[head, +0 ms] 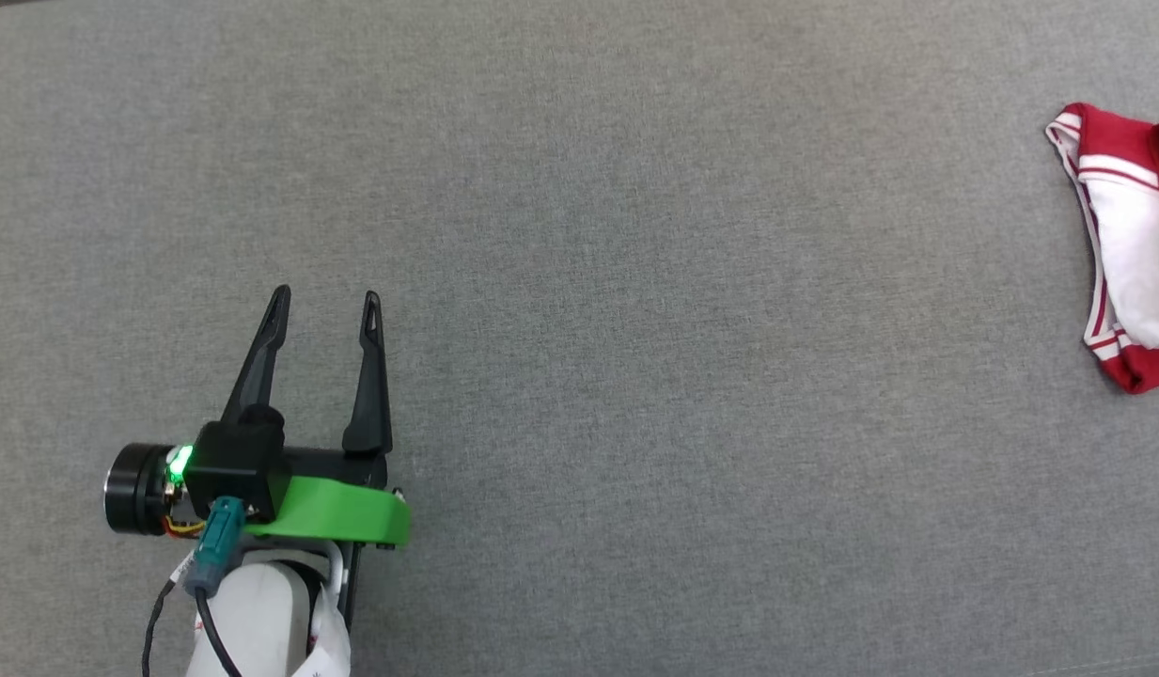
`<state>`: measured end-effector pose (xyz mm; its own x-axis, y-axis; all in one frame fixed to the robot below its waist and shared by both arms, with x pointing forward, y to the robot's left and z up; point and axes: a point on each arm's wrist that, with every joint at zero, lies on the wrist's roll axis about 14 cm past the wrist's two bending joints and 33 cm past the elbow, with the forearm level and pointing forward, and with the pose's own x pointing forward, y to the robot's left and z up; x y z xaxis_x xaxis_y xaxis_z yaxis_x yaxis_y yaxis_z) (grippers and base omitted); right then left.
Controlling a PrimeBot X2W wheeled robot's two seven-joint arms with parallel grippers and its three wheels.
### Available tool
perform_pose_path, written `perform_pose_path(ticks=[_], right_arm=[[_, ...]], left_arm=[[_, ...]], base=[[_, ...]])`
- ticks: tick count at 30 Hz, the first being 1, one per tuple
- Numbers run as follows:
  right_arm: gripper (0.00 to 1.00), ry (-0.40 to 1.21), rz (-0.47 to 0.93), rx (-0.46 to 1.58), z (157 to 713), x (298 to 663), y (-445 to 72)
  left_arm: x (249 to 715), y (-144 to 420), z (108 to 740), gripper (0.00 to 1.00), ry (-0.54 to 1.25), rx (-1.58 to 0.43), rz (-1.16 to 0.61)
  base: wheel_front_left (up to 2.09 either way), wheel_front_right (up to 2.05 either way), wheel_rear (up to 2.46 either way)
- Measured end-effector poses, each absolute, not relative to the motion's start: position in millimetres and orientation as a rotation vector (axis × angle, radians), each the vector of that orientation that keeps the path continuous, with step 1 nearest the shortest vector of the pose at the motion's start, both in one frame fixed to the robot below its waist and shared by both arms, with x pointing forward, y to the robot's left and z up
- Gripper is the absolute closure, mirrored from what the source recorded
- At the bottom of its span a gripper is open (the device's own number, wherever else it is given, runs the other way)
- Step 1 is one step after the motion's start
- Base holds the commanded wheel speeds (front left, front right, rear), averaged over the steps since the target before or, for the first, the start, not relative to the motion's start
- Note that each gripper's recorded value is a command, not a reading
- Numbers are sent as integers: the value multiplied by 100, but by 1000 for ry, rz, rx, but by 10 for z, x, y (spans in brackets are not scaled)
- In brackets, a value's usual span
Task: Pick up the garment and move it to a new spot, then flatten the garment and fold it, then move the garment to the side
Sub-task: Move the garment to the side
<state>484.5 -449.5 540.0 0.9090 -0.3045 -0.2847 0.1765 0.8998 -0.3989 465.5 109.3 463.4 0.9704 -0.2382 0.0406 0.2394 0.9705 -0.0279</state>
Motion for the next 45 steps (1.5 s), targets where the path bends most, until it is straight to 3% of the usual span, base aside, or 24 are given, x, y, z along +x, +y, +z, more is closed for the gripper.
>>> perform_pose_path(ticks=[1, 2, 6, 11, 18, 29, 45], right_arm=[[0, 302, -248, -377, 5489, 4862, -4460], [0, 115, -236, -372, 5843, 4884, -4350], [0, -84, -189, -356, 6134, 4880, -4063], [0, -272, -110, -305, 6413, 4841, -3540], [0, -419, 16, -200, 6510, 4635, -2715], [0, -276, 132, 17, 5750, 4248, -1892], [0, -150, 111, 132, 5284, 3702, -1699]], left_arm=[[4624, 1106, 4650, 0, -37, -33, -236], [4519, 1154, 4731, 0, -45, -28, -220], [4401, 1240, 4847, 0, -62, -19, -194], [4249, 1379, 4975, 0, -83, -11, -157], [4060, 1520, 5096, 0, -104, -5, -113], [3877, 1706, 5247, 0, -139, 3, -56], [3662, 1734, 5231, 0, -130, -34, -48]], base=[[0, 0, 0], [0, 0, 0], [0, 0, 0], [0, 0, 0], [0, 0, 0], [0, 0, 0], [0, 0, 0]])
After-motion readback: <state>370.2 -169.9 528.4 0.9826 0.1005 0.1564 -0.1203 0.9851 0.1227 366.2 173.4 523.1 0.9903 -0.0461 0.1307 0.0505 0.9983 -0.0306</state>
